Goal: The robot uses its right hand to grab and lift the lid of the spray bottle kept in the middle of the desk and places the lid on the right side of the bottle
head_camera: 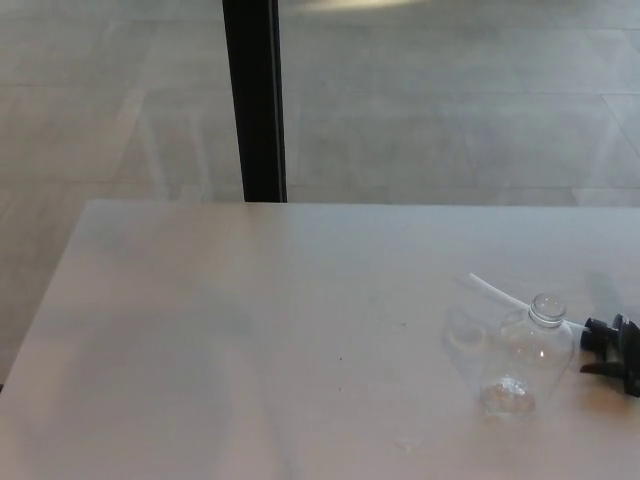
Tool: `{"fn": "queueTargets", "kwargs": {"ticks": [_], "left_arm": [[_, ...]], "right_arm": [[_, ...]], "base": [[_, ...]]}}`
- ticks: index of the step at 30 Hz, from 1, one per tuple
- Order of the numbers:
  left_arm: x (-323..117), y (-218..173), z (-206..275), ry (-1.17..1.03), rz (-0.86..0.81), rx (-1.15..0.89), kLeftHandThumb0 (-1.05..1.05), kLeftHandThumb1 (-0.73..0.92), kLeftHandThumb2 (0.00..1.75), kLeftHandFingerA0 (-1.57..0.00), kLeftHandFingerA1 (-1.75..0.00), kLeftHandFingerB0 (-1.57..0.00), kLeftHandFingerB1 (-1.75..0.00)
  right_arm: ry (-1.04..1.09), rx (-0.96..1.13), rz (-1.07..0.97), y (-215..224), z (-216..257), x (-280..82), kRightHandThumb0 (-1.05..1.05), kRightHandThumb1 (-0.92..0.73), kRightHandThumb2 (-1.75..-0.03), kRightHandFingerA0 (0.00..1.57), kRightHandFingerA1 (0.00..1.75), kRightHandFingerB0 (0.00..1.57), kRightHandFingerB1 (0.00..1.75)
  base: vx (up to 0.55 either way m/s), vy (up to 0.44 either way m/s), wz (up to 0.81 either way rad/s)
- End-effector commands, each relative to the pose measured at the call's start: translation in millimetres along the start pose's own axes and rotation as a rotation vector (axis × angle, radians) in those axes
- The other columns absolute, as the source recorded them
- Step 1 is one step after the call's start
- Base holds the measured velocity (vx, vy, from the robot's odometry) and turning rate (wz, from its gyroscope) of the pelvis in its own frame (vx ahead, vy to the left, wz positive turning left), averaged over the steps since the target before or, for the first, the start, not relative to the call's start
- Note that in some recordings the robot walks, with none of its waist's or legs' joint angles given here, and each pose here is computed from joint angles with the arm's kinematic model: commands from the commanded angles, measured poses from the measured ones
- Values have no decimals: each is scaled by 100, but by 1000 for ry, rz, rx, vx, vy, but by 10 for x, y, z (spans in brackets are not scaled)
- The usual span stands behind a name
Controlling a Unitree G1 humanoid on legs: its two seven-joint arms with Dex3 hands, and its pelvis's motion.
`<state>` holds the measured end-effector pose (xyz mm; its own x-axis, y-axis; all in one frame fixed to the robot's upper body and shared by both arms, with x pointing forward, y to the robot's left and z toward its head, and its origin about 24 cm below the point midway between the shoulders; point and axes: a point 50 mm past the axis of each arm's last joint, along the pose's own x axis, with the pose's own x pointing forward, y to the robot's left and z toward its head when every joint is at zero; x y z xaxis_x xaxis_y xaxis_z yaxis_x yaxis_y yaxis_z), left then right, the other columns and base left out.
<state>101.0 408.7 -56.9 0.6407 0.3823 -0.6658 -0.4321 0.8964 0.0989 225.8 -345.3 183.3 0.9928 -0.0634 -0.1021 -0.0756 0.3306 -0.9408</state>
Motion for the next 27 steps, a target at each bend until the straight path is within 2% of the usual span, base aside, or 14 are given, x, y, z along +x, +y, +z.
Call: {"fn": "queueTargets", "kwargs": {"ticks": [1, 2, 5, 6, 7, 9, 10, 15, 16, 17, 19, 22, 23, 27], "left_arm": [[-32, 67, 4, -17, 26, -3, -105, 45, 88, -56, -119, -39, -109], [-34, 69, 5, -18, 26, -5, -105, 36, 115, -65, -112, -47, -98], [-38, 82, 0, -14, 35, -13, -101, 37, 115, -64, -108, -40, -92], [-40, 91, -8, -10, 45, -29, -98, 37, 115, -67, -110, -46, -96], [-44, 98, -21, -8, 49, -42, -100, 37, 116, -66, -111, -44, -96], [-46, 103, -44, 4, 60, -50, -103, 45, 89, -60, -120, -40, -107], [-50, 106, -55, 9, 58, -40, -104, 37, 117, -63, -109, -31, -88], [-66, 128, -126, 43, 78, -97, -104, 36, 115, -63, -112, -41, -96], [-71, 132, -156, 52, 96, -112, -100, 35, 114, -63, -110, -39, -93], [-75, 135, -184, 66, 109, -120, -104, 34, 115, -59, -109, -26, -88], [-77, 125, -223, 86, 118, -119, -102, 43, 93, -50, -124, -32, -111], [-88, 114, -282, 107, 116, -107, -100, 34, 109, -59, -107, -37, -91], [-91, 109, -306, 119, 120, -113, -104, 32, 108, -60, -110, -38, -94], [-89, 103, -317, 126, 125, -111, -101, 32, 109, -61, -109, -38, -93]], "right_arm": [[368, 555, -676, -410, -1010, -755, -94, -57, -78, 0, 17, 9, 46], [414, 587, -725, -373, -1105, -803, -89, -73, -62, 0, 22, 9, 48], [609, 673, -799, -172, -1422, -1003, -86, -78, -63, 0, 14, 2, 43], [676, 717, -806, 8, -1547, -1118, -101, -65, -97, 0, 33, 0, 34], [727, 766, -806, 193, -1643, -1216, -76, -74, -62, 0, 0, 2, 42], [804, 827, -837, 389, -1766, -1291, -79, -64, -64, 0, 7, 4, 42], [806, 887, -838, 487, -1791, -1332, -82, -53, -87, 0, 41, 0, 35], [898, 1173, -871, 1002, -1864, -1455, -66, -65, -76, 0, 29, 0, 12], [963, 1239, -876, 1149, -1882, -1479, -83, -51, -87, 0, 36, 0, 10], [963, 1338, -927, 1275, -1883, -1502, -61, -63, -85, 0, 32, 0, 0], [961, 1450, -941, 1390, -1894, -1502, -51, -76, -66, 0, 18, 0, 0], [1063, 1382, -836, 1529, -1891, -1521, -69, -49, -91, 0, 45, 0, 28], [1039, 1389, -812, 1586, -1864, -1527, -61, -63, -74, 0, 25, 5, 13], [1038, 1401, -770, 1671, -1840, -1507, -64, -64, -71, 0, 33, 2, 22]], "base": [[0, 0, 0], [0, 0, 0], [0, 0, 0], [0, 0, 0], [0, 0, 0], [0, 0, 0], [0, 0, 0], [0, 0, 0], [0, 0, 0], [0, 0, 0], [0, 0, 0], [0, 0, 0], [0, 0, 0], [0, 0, 0]]}}
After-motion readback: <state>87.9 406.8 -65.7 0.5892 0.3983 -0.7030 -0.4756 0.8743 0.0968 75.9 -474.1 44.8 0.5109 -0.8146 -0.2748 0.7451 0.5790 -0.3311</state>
